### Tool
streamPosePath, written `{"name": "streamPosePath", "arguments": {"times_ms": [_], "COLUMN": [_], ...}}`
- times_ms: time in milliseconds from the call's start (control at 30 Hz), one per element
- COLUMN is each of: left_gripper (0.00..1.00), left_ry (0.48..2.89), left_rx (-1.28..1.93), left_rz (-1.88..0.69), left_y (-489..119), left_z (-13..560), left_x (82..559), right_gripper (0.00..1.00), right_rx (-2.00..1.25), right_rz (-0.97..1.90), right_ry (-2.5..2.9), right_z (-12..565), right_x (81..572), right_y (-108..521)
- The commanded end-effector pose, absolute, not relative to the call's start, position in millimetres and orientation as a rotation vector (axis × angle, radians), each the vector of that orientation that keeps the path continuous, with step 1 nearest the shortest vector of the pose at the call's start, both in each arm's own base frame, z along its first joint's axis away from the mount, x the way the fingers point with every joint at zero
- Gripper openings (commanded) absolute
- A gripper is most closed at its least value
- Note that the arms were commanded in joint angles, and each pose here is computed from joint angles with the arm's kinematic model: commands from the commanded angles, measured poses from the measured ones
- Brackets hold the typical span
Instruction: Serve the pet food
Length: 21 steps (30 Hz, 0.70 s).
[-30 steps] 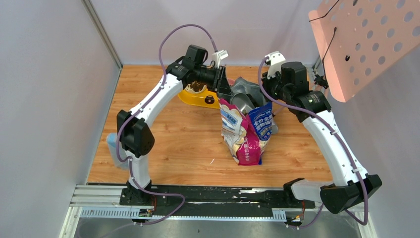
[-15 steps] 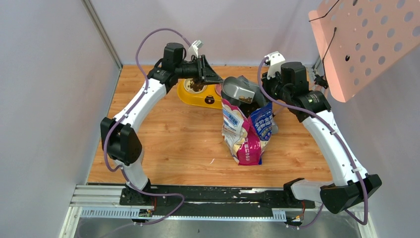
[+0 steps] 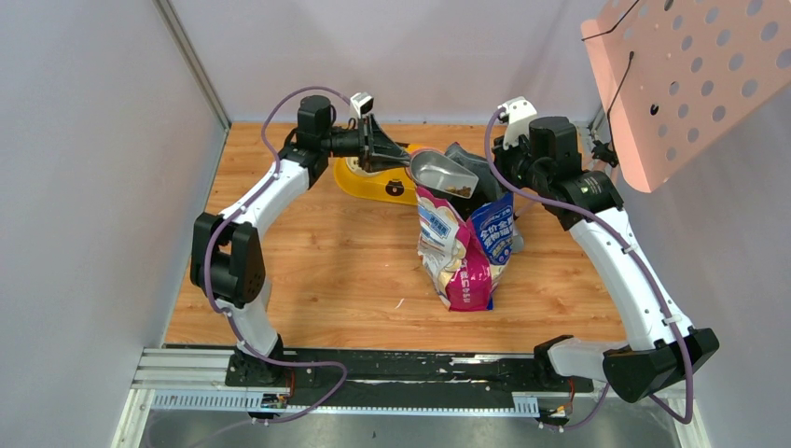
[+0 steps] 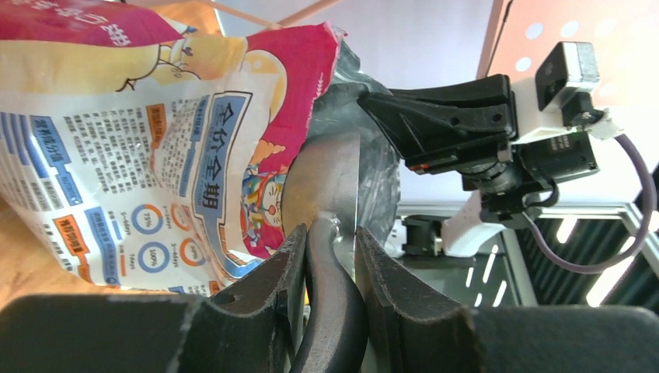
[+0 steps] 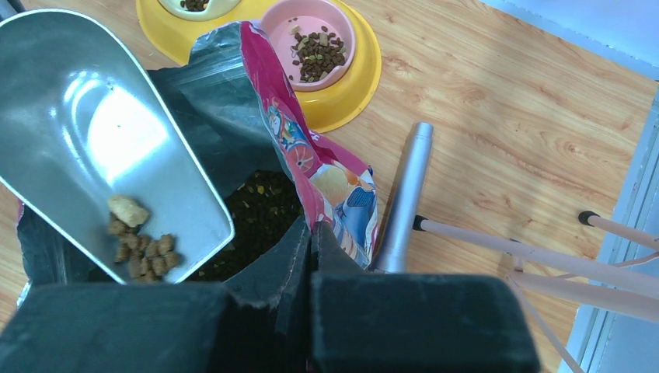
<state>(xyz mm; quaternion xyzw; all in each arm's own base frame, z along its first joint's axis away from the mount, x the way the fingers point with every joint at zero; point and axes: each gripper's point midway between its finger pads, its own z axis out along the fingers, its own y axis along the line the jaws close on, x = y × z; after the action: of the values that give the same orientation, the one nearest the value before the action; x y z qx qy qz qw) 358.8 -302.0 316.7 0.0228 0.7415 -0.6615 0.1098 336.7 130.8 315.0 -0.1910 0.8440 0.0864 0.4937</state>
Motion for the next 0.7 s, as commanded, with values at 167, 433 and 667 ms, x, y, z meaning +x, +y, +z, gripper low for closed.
{"name": "streamPosePath", "arguments": {"times_ms": [167, 433, 667], "left_gripper": [0.0, 0.0, 0.0], "left_ry": [2.103, 2.059, 1.958], "left_rx": [0.299, 0.275, 0.327], "left_rz": [-2.087, -2.053, -1.967], "left_y": [-322, -306, -279], "left_z": [360, 365, 390], "left_x": [335, 345, 357], "right_gripper": [0.0, 0.0, 0.0], "right_rx": [-0.447, -0.446, -0.448], "right_rz": [0.225, 0.203, 0.204], "right_ry": [1.945, 1.934, 1.932], "right_z": [345, 348, 349], "right_x": [346, 344, 344], "right_y": [134, 130, 130]}}
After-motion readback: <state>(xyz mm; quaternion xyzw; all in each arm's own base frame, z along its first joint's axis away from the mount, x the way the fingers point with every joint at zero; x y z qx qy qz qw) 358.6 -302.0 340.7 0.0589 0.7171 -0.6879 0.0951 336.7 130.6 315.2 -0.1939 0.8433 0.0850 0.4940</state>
